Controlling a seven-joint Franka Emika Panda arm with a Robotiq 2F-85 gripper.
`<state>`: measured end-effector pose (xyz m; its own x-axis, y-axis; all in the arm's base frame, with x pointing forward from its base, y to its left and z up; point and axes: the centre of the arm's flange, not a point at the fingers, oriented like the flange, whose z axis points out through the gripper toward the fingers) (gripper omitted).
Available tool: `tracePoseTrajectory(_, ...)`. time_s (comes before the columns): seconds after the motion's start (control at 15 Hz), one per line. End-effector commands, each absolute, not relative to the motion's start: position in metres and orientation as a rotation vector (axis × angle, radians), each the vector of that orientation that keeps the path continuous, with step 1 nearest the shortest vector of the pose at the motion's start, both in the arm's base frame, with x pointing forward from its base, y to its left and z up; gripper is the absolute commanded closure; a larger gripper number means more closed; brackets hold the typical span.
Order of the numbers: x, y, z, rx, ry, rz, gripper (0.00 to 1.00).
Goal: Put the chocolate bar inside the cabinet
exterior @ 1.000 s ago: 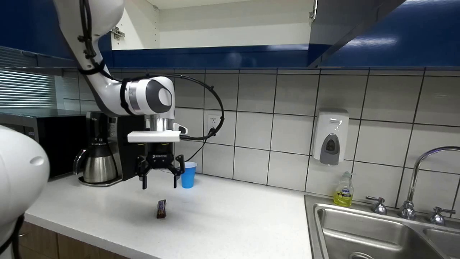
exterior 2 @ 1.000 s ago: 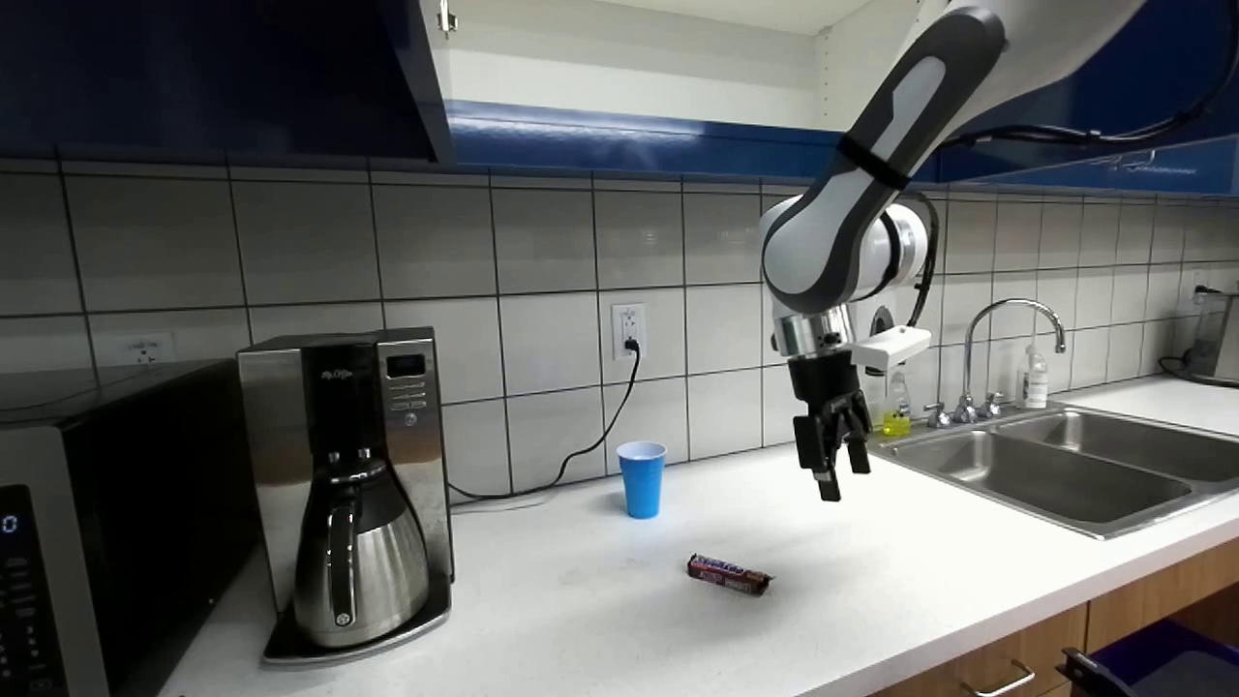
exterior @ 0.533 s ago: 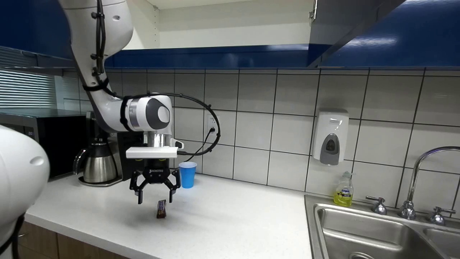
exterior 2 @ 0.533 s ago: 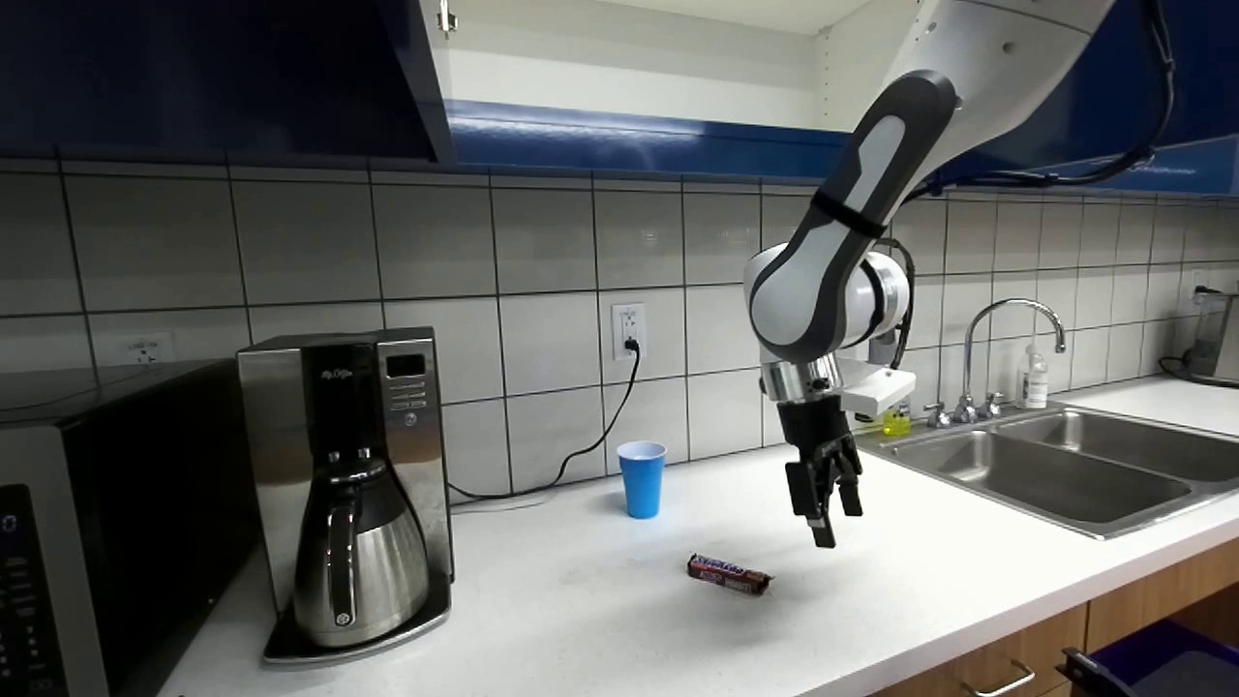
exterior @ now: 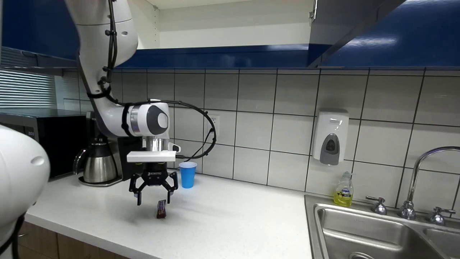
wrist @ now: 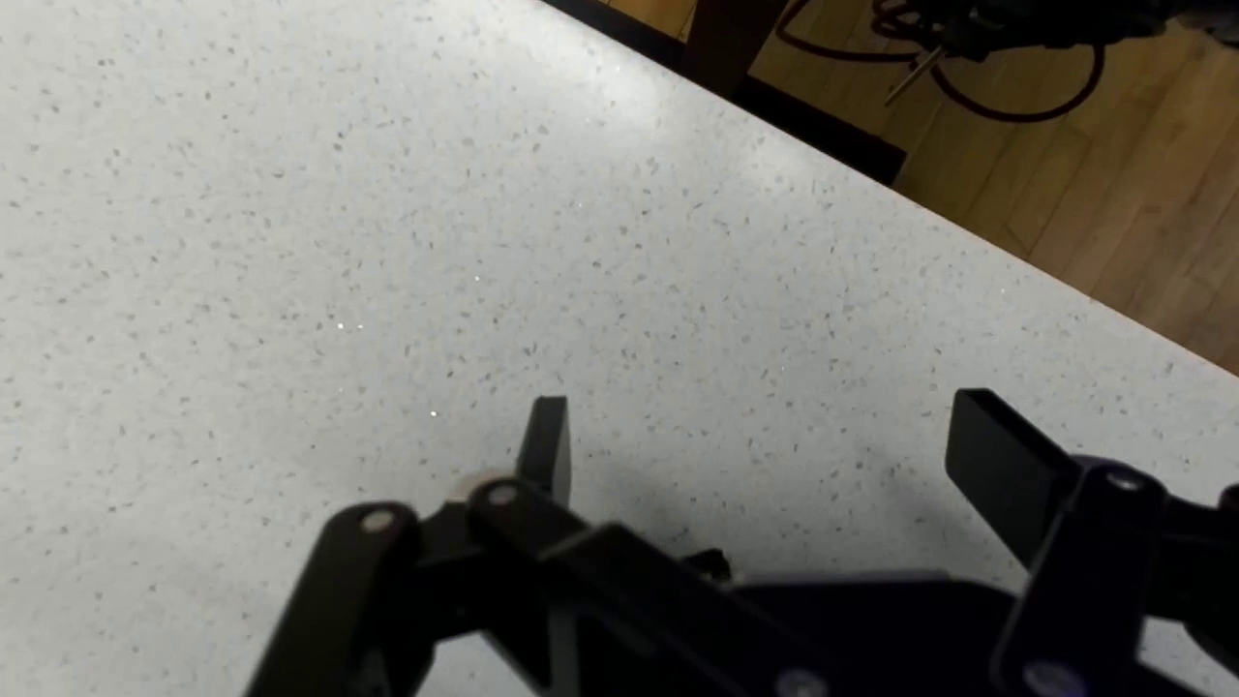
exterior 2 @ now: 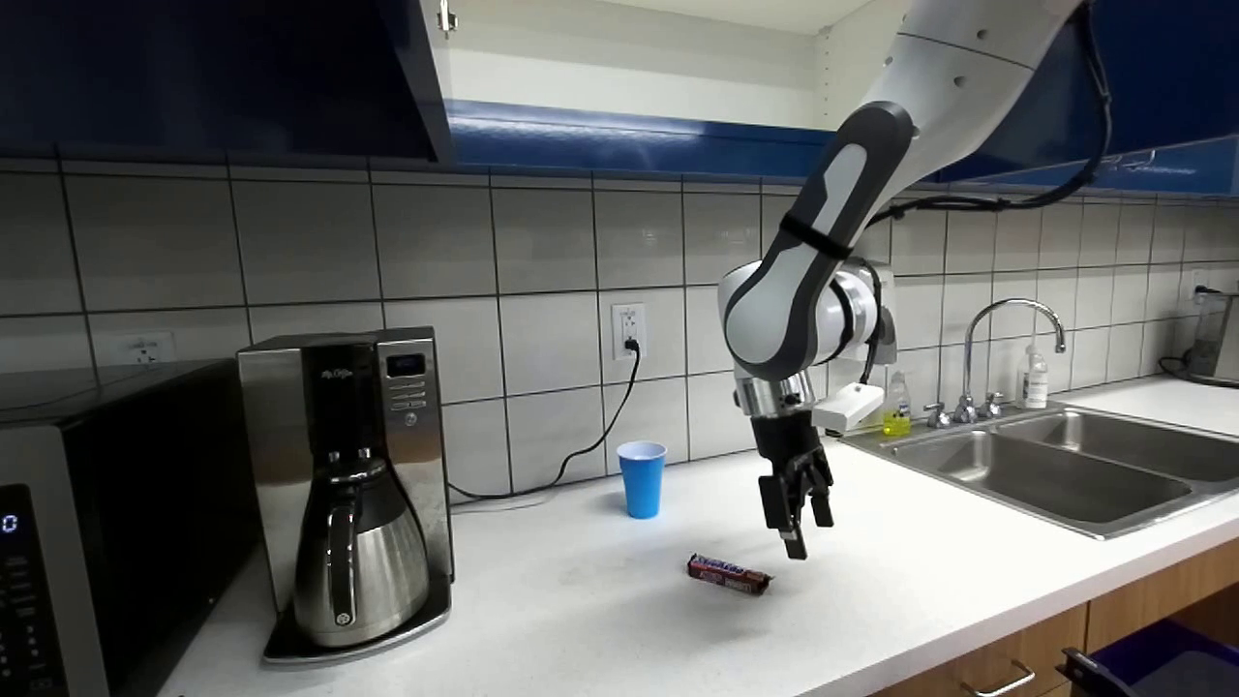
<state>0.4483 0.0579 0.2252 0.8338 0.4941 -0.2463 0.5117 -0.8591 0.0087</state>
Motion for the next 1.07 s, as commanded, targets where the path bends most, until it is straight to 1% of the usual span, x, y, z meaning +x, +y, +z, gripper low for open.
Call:
tracePoseTrajectory(0.0, 0.47, 0.075, 0.226, 2.918, 0.792, -0.352, 0.0)
tracePoseTrajectory(0.13, 0.477, 0.073, 0.236, 2.912, 0.77, -0.34, 0.0)
tracePoseTrajectory(0.2, 0.465, 0.07, 0.227, 2.932, 0.799, -0.335, 0.0)
tracePoseTrajectory(1.0, 0.477, 0.072, 0.23, 2.934, 0.797, -0.313, 0.0)
